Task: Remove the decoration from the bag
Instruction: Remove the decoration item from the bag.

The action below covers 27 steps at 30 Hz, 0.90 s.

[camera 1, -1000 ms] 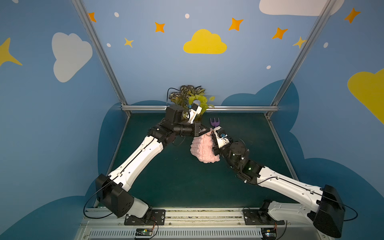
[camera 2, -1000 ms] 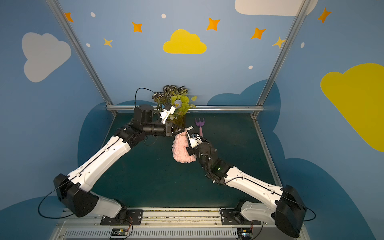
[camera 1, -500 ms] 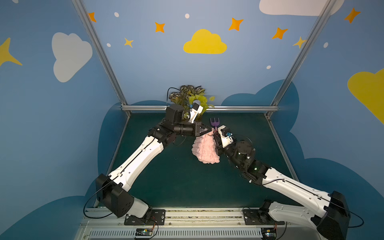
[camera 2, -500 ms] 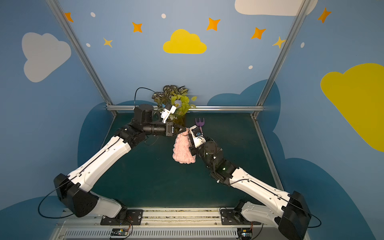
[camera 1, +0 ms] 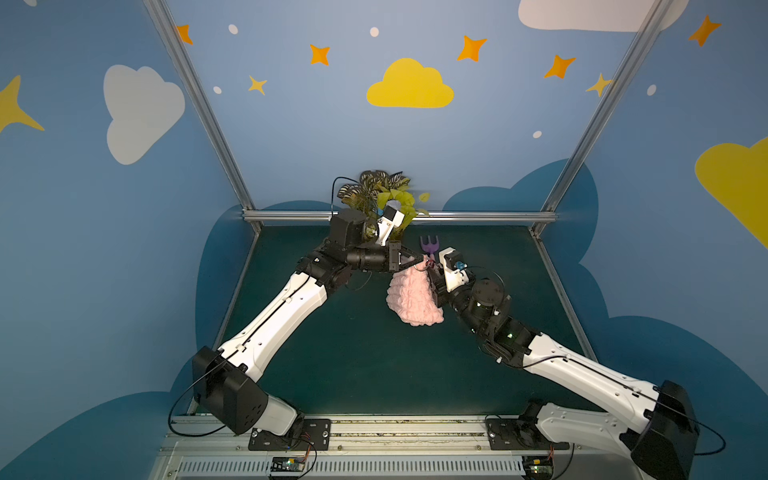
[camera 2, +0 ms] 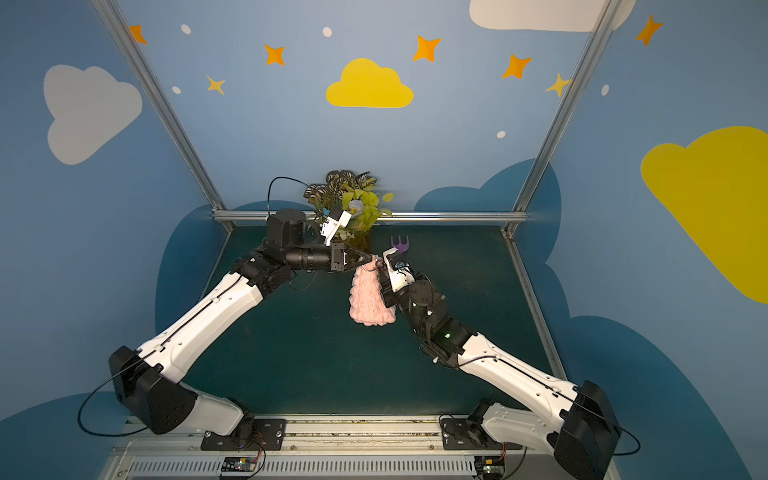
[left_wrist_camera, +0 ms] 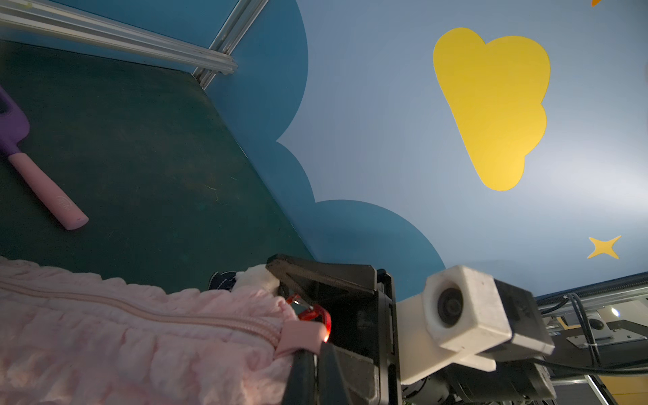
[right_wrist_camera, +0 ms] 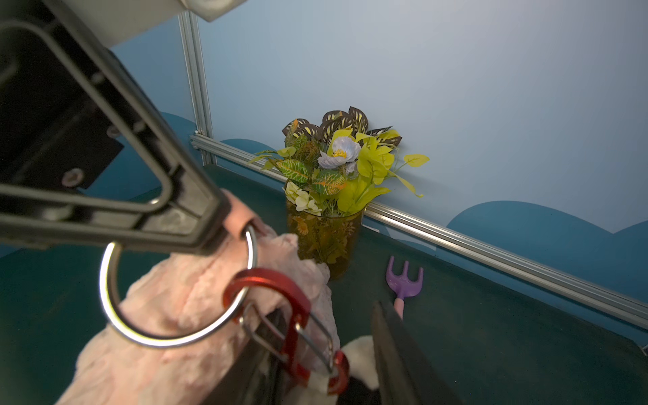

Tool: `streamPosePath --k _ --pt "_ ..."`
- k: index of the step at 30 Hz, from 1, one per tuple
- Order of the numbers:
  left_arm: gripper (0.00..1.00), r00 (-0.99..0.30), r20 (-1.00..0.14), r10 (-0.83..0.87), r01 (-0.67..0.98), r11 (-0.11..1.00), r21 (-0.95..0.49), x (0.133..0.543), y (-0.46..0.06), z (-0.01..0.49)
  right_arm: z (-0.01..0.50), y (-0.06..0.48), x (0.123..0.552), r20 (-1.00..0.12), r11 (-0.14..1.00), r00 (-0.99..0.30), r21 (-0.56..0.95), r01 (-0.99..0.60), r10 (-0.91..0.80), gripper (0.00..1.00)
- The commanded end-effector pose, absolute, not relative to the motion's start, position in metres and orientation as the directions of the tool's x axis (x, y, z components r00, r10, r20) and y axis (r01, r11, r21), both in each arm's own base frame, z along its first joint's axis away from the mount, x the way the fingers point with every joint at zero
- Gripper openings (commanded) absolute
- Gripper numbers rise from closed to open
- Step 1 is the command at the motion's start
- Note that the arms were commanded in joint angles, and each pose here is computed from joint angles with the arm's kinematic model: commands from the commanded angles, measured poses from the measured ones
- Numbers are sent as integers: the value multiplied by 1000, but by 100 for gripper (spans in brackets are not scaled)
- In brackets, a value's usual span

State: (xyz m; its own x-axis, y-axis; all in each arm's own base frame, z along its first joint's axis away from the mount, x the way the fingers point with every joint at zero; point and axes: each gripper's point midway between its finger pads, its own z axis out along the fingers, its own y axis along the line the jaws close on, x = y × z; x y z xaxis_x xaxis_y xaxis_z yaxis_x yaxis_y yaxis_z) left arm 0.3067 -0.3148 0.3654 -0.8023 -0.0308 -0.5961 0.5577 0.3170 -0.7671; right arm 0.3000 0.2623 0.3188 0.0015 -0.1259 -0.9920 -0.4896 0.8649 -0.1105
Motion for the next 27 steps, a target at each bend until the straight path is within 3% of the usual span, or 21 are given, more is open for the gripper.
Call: streamPosePath --k 1,11,27 --pt "2 -734 -678 -36 656 222 -722 293 -315 401 332 259 305 -992 881 40 -125 -456 -120 45" --pt "2 -738 -674 -29 653 219 -725 294 -316 398 344 264 295 -979 865 110 -204 -458 -173 51" --pt "2 -745 -666 -36 648 200 -735 293 -317 399 347 257 292 -984 889 135 -162 -428 -114 50"
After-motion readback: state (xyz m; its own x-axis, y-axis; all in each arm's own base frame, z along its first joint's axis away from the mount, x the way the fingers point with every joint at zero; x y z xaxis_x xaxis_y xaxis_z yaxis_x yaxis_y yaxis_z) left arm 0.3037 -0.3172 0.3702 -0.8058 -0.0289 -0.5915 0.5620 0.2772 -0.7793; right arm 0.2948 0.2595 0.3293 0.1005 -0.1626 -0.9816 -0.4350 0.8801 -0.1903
